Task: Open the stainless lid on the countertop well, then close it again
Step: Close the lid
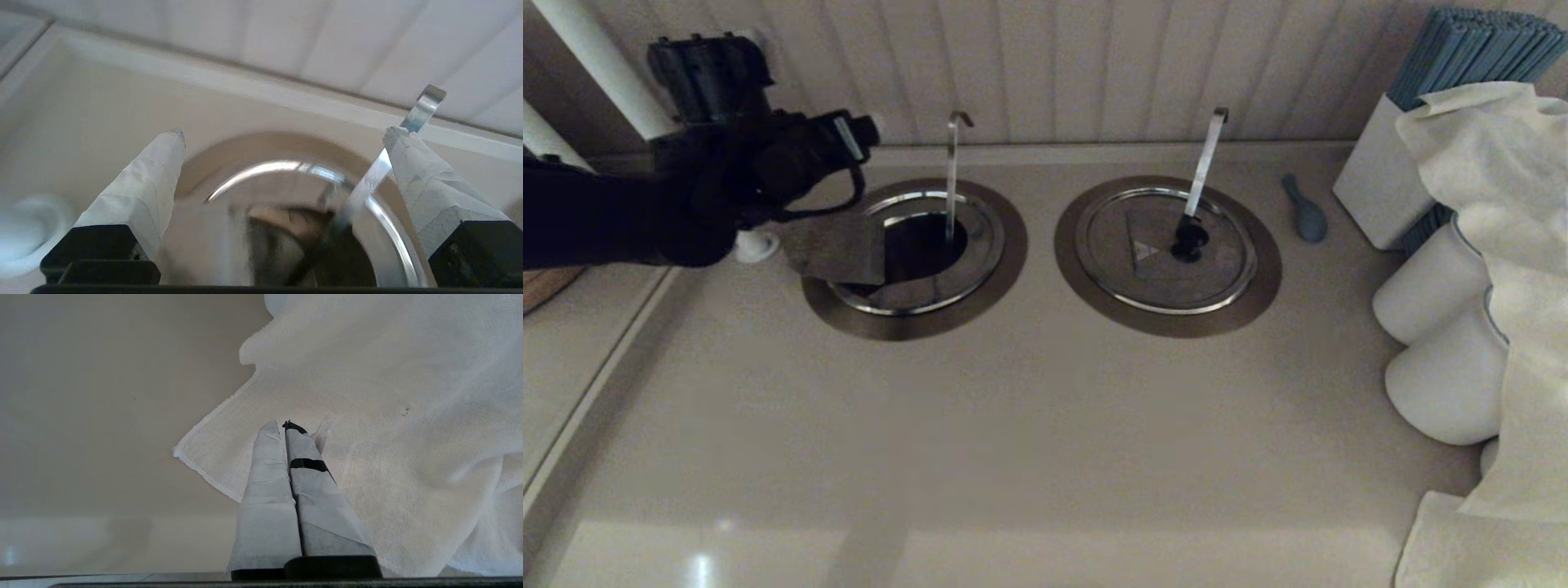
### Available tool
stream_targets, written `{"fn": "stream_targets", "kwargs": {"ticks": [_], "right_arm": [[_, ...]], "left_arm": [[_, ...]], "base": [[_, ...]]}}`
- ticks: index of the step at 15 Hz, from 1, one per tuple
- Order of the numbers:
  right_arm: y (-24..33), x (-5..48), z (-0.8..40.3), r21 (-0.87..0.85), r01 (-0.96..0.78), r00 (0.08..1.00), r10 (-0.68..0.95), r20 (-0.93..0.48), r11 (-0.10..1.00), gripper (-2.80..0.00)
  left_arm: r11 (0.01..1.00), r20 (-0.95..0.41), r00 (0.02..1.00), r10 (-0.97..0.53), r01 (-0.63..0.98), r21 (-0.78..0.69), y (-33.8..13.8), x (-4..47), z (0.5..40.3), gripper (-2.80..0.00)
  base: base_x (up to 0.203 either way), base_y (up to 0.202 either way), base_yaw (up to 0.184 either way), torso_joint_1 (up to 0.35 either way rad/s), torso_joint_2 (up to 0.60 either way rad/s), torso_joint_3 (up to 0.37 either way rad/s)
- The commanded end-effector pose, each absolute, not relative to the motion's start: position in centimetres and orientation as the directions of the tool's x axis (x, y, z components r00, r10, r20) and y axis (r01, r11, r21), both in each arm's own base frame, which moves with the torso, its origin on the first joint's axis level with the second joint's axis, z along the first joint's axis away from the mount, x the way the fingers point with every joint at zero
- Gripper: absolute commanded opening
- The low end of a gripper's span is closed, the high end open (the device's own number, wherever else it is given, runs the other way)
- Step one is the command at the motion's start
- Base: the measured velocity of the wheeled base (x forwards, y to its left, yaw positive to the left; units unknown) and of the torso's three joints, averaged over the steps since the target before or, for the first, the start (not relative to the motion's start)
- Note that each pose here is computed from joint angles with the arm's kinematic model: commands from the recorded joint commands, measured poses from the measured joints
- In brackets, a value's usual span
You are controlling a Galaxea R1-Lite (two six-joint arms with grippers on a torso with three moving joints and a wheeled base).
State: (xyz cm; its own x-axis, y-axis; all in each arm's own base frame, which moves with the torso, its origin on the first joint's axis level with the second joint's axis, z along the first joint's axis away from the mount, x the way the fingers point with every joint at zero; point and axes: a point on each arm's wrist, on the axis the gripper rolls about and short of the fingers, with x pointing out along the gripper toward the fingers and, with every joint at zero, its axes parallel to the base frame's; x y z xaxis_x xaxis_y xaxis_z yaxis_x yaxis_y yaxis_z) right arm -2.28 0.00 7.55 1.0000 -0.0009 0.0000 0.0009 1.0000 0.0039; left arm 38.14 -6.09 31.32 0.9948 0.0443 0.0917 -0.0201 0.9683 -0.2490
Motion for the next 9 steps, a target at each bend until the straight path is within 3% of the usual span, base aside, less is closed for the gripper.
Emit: {"fn": "stream_targets", "kwargs": {"ticks": [1,5,7,9], "right_arm": [[0.0,-2.3,7.6,0.004,0.002,1.000,-0.002,-0.001,1.000,-2.80],[0.0,-2.3,7.5,0.003,0.002,1.000,-0.002,0.000,1.000,-2.80],[0.0,-2.3,7.5,0.004,0.002,1.000,-0.002,-0.001,1.000,-2.80],[0.0,-2.3,7.5,0.003,0.002,1.000,-0.002,0.000,1.000,-2.80]], "left_arm": [[0.961,0.095,0.994,0.051,-0.023,-0.274,-2.7,34.2,34.3,0.00],[0.838,-0.106,0.994,0.023,-0.077,-0.541,0.1,32.2,34.0,0.00],[0.789,-0.272,0.962,0.023,-0.184,-0.586,0.1,32.3,33.5,0.00],[0.737,-0.344,0.939,0.008,-0.238,-0.633,0.1,32.9,32.8,0.00]], "base": [[0.000,0.000,0.000,0.000,0.00,0.000],[0.000,0.000,0.000,0.000,0.00,0.000],[0.000,0.000,0.000,0.000,0.00,0.000],[0.000,0.000,0.000,0.000,0.00,0.000]]}}
